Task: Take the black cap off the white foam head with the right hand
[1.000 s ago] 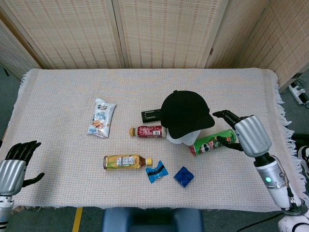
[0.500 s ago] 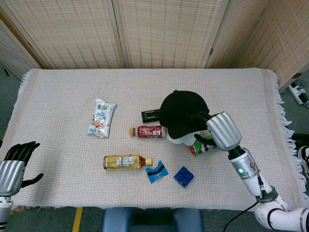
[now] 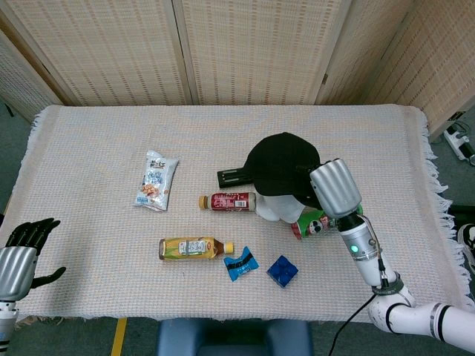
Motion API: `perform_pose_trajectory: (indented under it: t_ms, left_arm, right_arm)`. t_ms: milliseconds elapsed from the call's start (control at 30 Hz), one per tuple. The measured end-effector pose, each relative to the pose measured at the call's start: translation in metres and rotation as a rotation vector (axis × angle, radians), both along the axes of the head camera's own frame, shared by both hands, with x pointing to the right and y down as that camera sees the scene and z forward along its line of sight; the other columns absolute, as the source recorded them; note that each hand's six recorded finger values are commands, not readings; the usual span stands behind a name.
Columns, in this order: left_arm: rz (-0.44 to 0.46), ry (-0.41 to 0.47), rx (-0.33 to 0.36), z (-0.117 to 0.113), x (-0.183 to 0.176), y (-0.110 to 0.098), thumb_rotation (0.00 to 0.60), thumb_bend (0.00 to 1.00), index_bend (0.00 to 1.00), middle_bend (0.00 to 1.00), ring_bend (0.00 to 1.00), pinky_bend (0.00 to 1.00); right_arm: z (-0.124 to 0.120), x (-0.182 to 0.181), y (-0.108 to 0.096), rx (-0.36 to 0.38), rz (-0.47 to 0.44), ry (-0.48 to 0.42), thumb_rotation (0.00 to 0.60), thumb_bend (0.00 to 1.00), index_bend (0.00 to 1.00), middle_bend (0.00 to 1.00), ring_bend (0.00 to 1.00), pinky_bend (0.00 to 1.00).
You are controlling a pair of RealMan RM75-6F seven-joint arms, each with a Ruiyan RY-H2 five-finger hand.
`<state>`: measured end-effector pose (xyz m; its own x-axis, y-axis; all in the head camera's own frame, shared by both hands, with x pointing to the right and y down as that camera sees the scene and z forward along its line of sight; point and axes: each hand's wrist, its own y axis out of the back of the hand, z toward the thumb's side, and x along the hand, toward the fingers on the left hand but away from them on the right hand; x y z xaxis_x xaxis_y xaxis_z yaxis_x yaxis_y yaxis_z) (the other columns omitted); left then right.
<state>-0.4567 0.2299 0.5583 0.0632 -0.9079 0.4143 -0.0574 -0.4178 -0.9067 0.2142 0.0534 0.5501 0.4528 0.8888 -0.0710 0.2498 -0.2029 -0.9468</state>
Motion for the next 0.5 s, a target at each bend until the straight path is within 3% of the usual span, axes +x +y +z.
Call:
perform_pose_trajectory:
  t_ms: [500]
  left_arm:
    - [0.012,0.005,-0.009,0.004,0.005,-0.002,0.6,0.11,0.19,0.19,0.18,0.17]
  right_arm:
    - [-0.014,0.033,-0.026,0.104,0.115,0.012,0.6,0.38,0.84,0.82,1.0,1.0]
